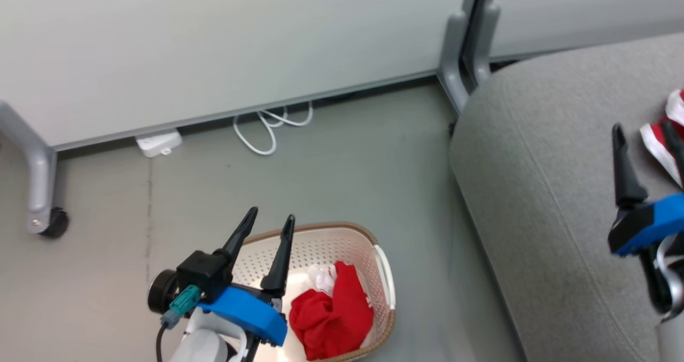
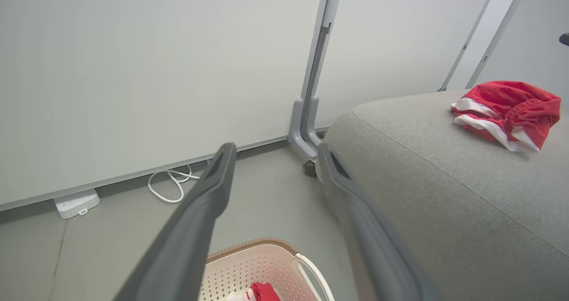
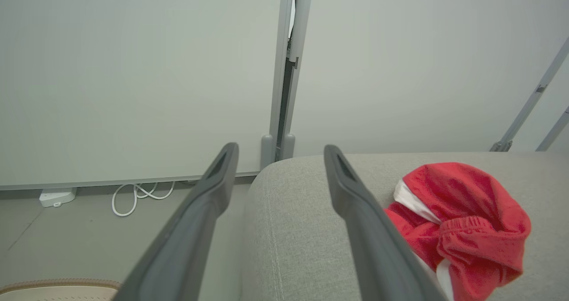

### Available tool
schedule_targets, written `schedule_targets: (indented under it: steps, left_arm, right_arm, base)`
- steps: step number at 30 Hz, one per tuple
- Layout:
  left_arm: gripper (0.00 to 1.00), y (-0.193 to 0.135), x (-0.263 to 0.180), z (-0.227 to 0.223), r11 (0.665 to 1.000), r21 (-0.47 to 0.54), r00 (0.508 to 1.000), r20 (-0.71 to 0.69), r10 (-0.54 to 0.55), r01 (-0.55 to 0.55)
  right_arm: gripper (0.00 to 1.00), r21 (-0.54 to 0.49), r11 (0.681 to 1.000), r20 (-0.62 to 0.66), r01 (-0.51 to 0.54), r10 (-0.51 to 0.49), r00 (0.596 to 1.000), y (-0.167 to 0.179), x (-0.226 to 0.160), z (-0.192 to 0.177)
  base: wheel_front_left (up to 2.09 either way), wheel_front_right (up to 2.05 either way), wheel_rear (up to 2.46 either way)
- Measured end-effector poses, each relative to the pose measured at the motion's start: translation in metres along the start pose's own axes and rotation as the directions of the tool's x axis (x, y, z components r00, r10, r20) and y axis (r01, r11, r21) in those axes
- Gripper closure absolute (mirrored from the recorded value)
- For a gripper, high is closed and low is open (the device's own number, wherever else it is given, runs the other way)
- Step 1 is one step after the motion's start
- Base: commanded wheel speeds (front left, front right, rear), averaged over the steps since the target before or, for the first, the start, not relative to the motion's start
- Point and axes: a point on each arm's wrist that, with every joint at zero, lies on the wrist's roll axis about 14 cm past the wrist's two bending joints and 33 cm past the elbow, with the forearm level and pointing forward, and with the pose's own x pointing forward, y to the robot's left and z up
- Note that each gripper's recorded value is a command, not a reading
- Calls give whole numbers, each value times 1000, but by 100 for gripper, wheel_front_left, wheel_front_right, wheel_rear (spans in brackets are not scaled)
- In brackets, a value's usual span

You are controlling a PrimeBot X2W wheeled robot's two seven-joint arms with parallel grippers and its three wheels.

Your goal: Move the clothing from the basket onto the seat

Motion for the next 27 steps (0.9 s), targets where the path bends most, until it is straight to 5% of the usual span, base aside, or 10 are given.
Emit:
schedule_targets:
  steps: [12, 27]
  left_arm:
    - [0, 49, -68, 23, 969, 1, 965, 84, 247, -248]
    - [0, 85, -115, 23, 914, -7, 909, 103, 405, -406]
  right_arm:
    - [0, 101, 978, -2, -184, 185, 983, 91, -57, -3]
    - [0, 161, 960, -13, -228, 233, 972, 115, -85, -24]
  base:
    - [0, 0, 0]
    - [0, 0, 0]
